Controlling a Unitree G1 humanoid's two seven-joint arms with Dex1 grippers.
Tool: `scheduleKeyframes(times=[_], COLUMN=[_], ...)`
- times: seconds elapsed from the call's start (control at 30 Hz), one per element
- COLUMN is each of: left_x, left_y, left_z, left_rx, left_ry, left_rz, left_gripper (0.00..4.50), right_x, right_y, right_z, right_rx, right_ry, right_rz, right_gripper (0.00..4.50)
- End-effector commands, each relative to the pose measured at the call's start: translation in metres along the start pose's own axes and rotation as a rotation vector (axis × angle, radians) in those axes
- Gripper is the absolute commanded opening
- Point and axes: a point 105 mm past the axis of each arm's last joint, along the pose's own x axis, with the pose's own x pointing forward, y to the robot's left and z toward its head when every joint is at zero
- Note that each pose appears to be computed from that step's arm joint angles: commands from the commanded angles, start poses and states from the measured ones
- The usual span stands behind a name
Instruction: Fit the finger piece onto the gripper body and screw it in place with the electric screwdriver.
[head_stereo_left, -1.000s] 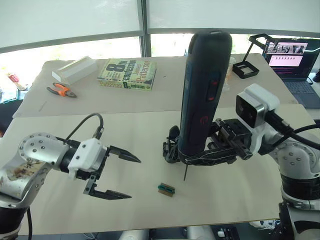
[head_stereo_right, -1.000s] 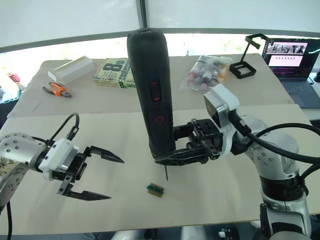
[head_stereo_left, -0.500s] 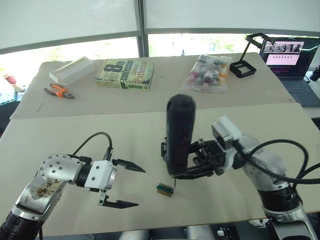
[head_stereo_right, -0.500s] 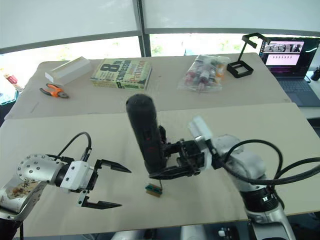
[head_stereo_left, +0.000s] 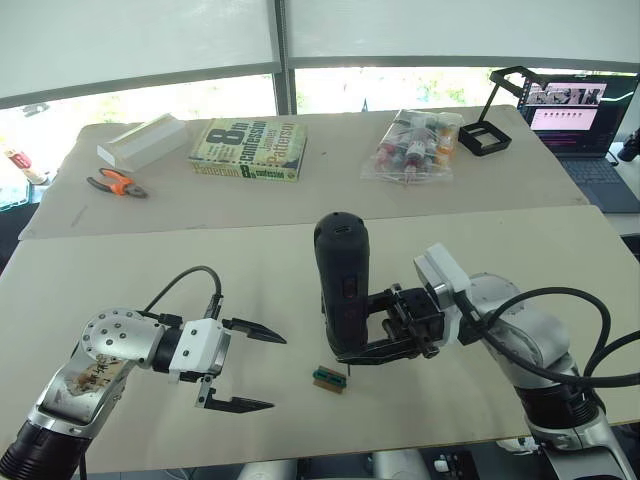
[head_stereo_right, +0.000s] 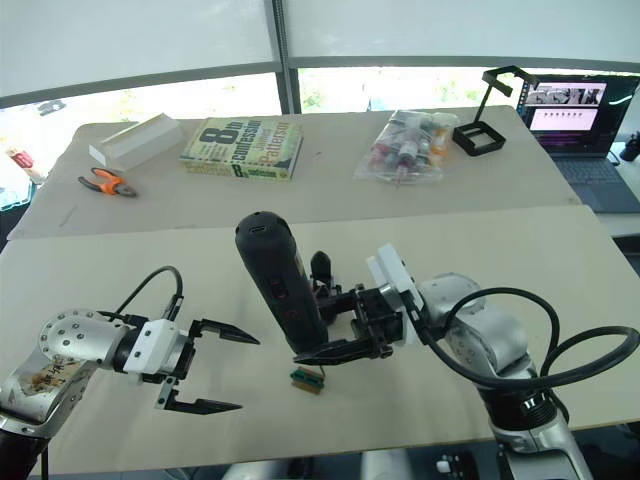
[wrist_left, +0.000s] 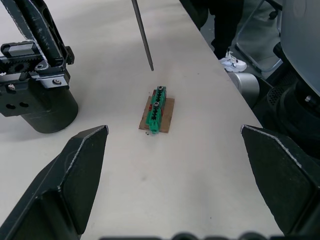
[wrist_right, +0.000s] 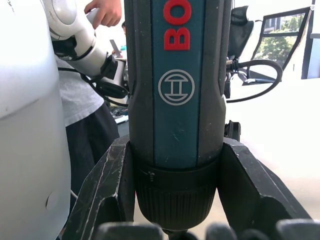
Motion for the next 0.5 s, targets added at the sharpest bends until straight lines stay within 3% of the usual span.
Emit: scheduleKeyframes(times=[0.03, 0.5], left_x=[-0.0010, 0.0079], left_y=[0.0025, 0.0041], left_z=[0.0054, 0.0086], left_rx=[0.022, 0.049], left_ry=[0.000, 0.003], left_rz=[0.000, -0.009], left_gripper=[4.50, 4.50], right_x=[0.0069, 0.0117], right_y=[0.0133, 0.0157], right_z=[0.0064, 0.0117], right_rx=[-0.033, -0.031], right_ry=[-0.038, -0.055], right_rz=[0.040, 0.092], right_gripper=[1.89, 1.89])
